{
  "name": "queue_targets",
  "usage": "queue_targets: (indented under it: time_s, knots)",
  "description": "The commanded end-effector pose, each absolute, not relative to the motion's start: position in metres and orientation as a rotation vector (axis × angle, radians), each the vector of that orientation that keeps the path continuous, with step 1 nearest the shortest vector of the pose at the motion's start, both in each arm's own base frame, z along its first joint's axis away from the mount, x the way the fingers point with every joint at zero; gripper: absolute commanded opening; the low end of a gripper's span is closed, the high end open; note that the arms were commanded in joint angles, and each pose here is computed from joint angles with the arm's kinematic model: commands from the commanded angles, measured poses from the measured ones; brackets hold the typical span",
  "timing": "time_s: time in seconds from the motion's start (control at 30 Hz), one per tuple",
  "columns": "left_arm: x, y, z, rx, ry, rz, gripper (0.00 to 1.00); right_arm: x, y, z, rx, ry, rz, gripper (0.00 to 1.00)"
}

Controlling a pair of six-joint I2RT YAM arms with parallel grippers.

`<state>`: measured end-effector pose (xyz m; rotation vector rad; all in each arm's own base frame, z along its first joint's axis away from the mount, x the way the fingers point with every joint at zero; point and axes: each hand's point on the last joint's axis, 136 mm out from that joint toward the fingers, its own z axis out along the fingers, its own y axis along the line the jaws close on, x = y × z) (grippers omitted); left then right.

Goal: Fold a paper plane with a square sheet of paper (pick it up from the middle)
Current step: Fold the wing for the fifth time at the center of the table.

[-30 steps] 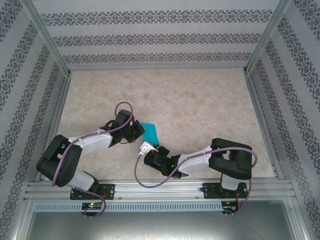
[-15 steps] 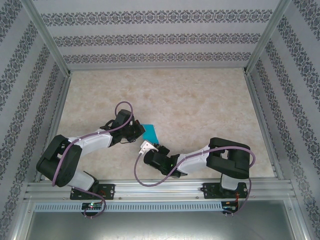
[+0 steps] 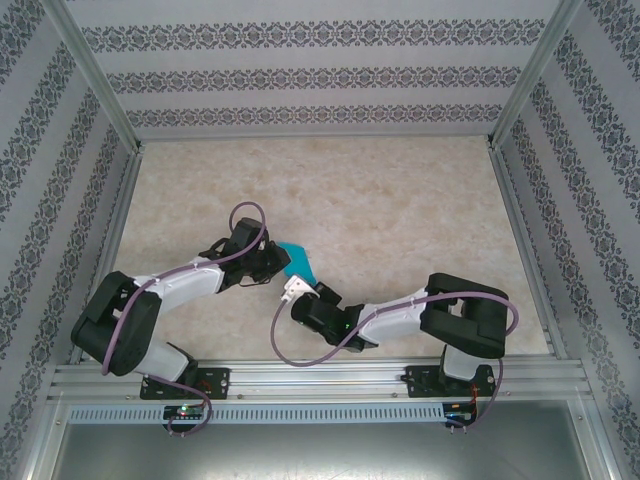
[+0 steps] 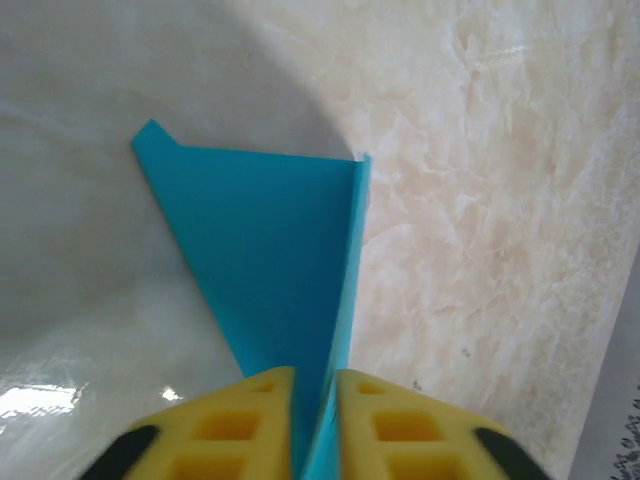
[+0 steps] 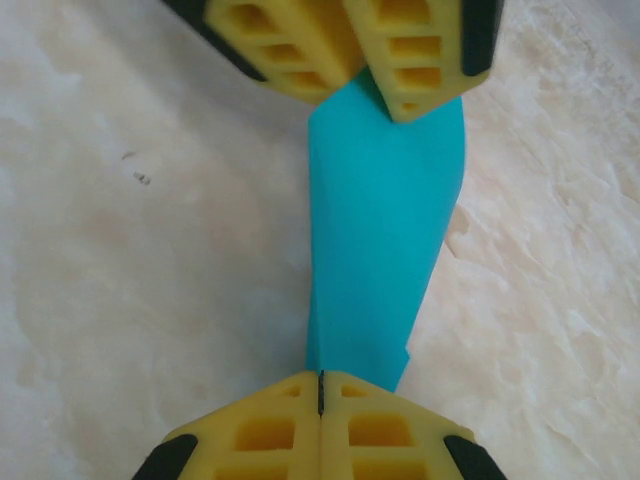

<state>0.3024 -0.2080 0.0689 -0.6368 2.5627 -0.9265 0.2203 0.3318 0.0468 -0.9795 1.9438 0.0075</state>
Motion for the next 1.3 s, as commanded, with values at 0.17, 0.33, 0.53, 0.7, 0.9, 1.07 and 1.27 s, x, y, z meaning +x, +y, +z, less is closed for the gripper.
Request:
queue_targets:
  time_s: [0.17,0.33,0.53,0.7,0.9,1.07,1.27]
  knots:
    - [0.298,-0.18,0.098,-0.612,2.512,-0.74,0.4,0.214,0.335,0.052,-0.856,2.026,0.338,0.0]
    - [0.294,-0.168,0.105,-0.617,2.492,-0.684,0.43,0.213,0.334,0.051,-0.784,2.074,0.473,0.0]
    - [0.291,-0.169,0.101,-0.607,2.507,-0.684,0.43,0.213,0.332,0.06,-0.634,2.119,0.727,0.0]
    - [0.291,-0.171,0.099,-0.603,2.51,-0.701,0.43,0.218,0.325,0.068,-0.465,2.139,0.921,0.0]
    - [0.291,-0.174,0.098,-0.59,2.521,-0.713,0.43,0.224,0.321,0.068,-0.325,2.181,1.118,0.0]
    - [0.291,-0.177,0.095,-0.586,2.531,-0.725,0.43,0.227,0.319,0.061,-0.244,2.22,1.201,0.0]
    - [0.294,-0.186,0.098,-0.525,2.531,-0.778,0.44,0.229,0.316,0.058,-0.229,2.241,1.207,0.0]
